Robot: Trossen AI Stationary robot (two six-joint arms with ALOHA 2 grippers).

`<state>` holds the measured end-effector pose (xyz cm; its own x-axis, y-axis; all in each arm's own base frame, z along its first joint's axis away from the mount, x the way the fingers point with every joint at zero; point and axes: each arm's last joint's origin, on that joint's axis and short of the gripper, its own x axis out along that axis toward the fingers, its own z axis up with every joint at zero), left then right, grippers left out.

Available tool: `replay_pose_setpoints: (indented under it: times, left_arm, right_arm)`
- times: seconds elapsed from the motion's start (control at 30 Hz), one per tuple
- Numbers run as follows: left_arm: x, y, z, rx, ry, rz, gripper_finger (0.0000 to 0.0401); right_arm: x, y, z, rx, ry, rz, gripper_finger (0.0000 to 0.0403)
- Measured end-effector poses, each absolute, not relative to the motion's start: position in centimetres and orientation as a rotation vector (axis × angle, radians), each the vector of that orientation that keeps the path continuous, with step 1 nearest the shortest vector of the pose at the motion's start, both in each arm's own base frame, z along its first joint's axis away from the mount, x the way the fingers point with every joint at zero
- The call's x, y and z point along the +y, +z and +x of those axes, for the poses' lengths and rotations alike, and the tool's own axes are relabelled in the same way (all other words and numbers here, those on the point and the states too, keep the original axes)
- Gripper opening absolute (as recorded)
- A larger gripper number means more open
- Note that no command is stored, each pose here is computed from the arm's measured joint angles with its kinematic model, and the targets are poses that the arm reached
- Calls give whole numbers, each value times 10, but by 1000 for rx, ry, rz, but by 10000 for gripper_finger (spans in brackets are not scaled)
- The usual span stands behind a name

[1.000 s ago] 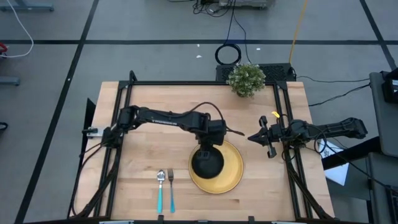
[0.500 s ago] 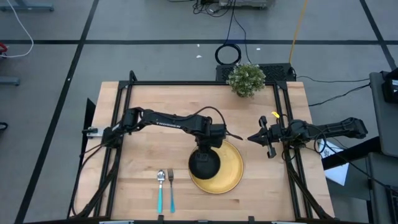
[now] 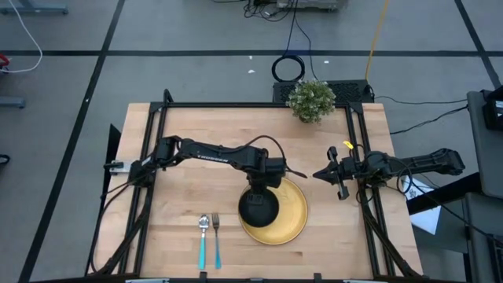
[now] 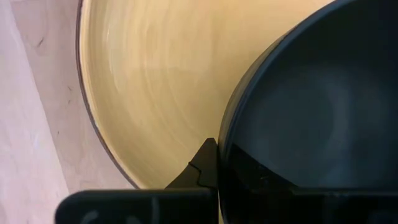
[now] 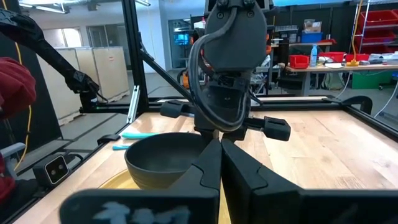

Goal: Set table place
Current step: Put the black bowl on the yellow plate

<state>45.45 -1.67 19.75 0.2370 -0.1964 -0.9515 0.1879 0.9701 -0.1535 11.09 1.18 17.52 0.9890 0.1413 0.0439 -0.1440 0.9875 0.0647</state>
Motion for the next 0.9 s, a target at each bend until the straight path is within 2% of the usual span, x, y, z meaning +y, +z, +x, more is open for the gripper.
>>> replay_pose_setpoints:
  times: [0.3, 0.9]
  left_arm:
    - [-16, 198, 458, 1272, -254, -16, 23]
    - [-12, 199, 461, 1237, -248, -36, 30]
  right_arm:
    - [12, 175, 111, -40, 143, 68, 0]
    - [12, 175, 111, -39, 143, 77, 0]
